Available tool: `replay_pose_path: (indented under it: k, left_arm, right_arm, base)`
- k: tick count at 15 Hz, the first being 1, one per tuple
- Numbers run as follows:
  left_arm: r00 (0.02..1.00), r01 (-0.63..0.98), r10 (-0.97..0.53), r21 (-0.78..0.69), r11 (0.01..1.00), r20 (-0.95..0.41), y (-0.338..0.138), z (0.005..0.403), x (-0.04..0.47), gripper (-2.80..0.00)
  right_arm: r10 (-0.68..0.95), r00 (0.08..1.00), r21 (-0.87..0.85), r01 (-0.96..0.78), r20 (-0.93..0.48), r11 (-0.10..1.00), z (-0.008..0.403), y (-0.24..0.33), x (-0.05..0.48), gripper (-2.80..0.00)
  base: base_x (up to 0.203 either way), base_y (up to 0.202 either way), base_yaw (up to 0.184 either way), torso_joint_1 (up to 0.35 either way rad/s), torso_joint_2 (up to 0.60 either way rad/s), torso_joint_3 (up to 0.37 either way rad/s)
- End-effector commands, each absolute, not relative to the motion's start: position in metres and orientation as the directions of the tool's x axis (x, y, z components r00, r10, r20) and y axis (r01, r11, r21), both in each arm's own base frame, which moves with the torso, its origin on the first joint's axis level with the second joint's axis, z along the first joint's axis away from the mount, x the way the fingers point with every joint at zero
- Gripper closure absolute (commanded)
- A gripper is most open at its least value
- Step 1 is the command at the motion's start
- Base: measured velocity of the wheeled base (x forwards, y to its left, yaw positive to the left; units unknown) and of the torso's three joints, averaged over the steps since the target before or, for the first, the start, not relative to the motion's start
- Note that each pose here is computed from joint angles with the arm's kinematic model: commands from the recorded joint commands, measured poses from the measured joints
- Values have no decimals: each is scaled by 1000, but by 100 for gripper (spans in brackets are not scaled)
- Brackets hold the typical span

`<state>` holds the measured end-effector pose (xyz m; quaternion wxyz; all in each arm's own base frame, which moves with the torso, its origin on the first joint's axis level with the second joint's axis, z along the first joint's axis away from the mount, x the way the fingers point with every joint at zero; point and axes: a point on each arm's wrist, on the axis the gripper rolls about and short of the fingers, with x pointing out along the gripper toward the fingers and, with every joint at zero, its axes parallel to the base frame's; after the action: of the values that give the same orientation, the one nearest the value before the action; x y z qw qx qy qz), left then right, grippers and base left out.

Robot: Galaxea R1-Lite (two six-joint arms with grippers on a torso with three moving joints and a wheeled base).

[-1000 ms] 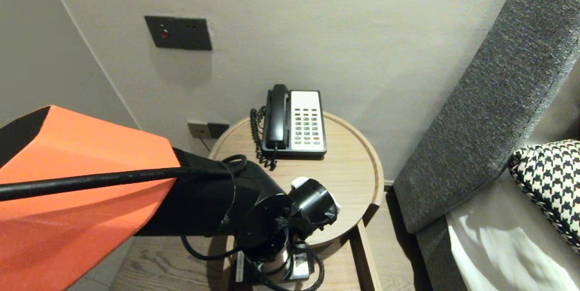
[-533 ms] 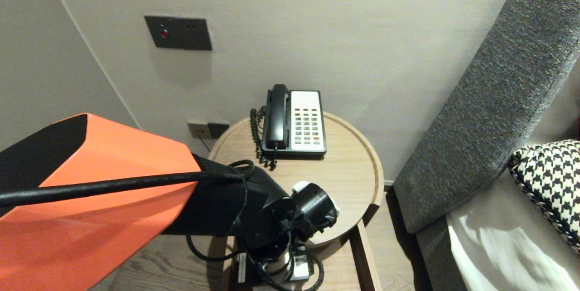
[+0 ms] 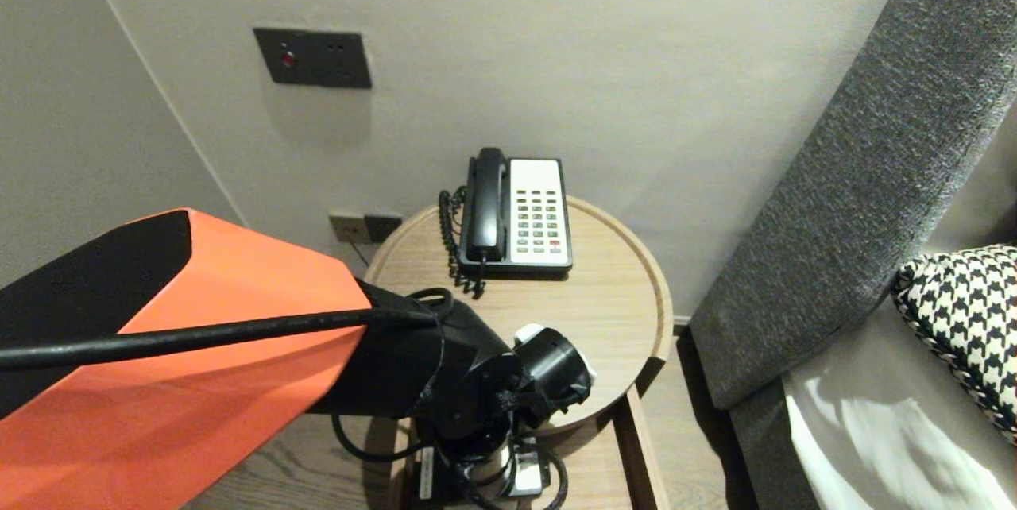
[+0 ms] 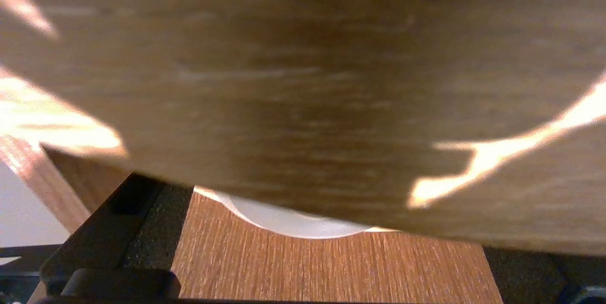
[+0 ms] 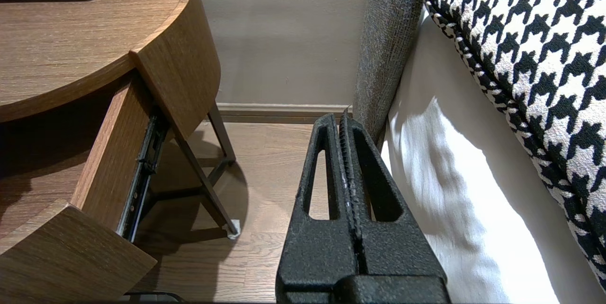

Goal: Take the remote control out of the drawer one by one and place them on the table

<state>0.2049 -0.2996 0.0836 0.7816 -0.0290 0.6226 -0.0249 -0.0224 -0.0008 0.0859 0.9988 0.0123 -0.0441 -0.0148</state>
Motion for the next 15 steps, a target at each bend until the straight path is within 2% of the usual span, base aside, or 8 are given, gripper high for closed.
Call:
replay_pose_path:
  k: [1, 4, 6, 11, 15]
  left_arm:
    - [223, -1, -72, -74, 997, -972, -300, 83, 205, 0]
    - [226, -1, -76, -78, 997, -971, -301, 82, 206, 0]
    - [223, -2, -71, -74, 997, -972, -301, 81, 206, 0]
    - [234, 2, -89, -91, 996, -968, -296, 92, 201, 0]
    - [193, 26, -127, -124, 992, -973, -287, 102, 188, 0]
  right_arm:
    - [-31, 998, 25, 29, 49, 999, 75, -1, -19, 0]
    - [-31, 993, 27, 28, 114, 999, 81, -1, -20, 0]
    - [-31, 998, 25, 29, 49, 999, 75, -1, -19, 0]
    - [-31, 998, 25, 29, 49, 999, 75, -1, -19, 0]
    - [-31, 998, 25, 29, 49, 999, 75, -1, -19, 0]
  base:
    - [0, 0, 0, 0, 0, 0]
    - [0, 0, 0, 0, 0, 0]
    - [0, 0, 0, 0, 0, 0]
    - [0, 0, 0, 0, 0, 0]
    - [0, 0, 0, 0, 0, 0]
